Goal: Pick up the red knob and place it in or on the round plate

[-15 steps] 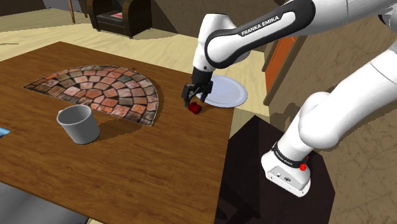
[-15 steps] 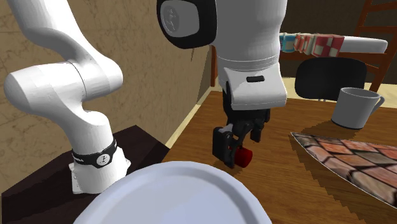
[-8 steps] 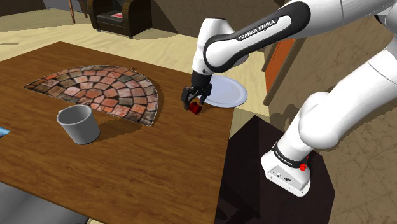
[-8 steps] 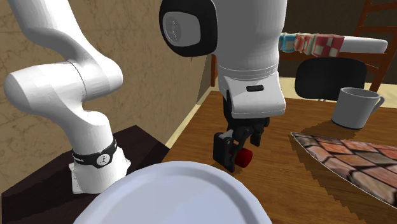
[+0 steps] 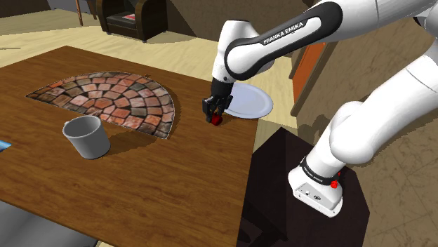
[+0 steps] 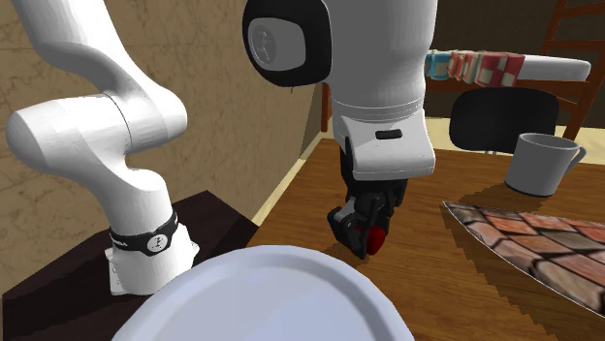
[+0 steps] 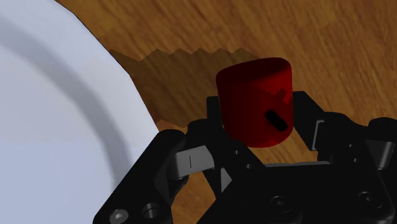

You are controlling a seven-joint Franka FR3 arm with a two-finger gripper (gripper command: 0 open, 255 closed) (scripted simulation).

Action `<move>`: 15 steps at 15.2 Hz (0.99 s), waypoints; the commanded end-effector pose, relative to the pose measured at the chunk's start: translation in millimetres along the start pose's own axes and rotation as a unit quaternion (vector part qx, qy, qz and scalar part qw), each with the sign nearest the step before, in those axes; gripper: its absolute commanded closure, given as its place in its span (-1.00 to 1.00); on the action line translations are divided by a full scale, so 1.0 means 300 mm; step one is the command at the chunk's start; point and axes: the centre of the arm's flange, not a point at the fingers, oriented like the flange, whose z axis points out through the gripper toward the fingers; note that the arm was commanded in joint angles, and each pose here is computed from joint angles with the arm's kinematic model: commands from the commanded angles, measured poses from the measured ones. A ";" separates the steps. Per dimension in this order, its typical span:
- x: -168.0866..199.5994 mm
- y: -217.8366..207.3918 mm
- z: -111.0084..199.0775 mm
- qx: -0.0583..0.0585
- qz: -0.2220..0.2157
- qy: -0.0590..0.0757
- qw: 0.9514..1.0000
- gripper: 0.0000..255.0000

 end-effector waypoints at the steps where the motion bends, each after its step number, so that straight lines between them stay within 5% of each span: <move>1: 0.000 0.000 0.000 0.000 0.000 0.000 1.000 1.00; 15: -0.006 -0.036 -0.190 0.000 0.000 0.000 1.000 1.00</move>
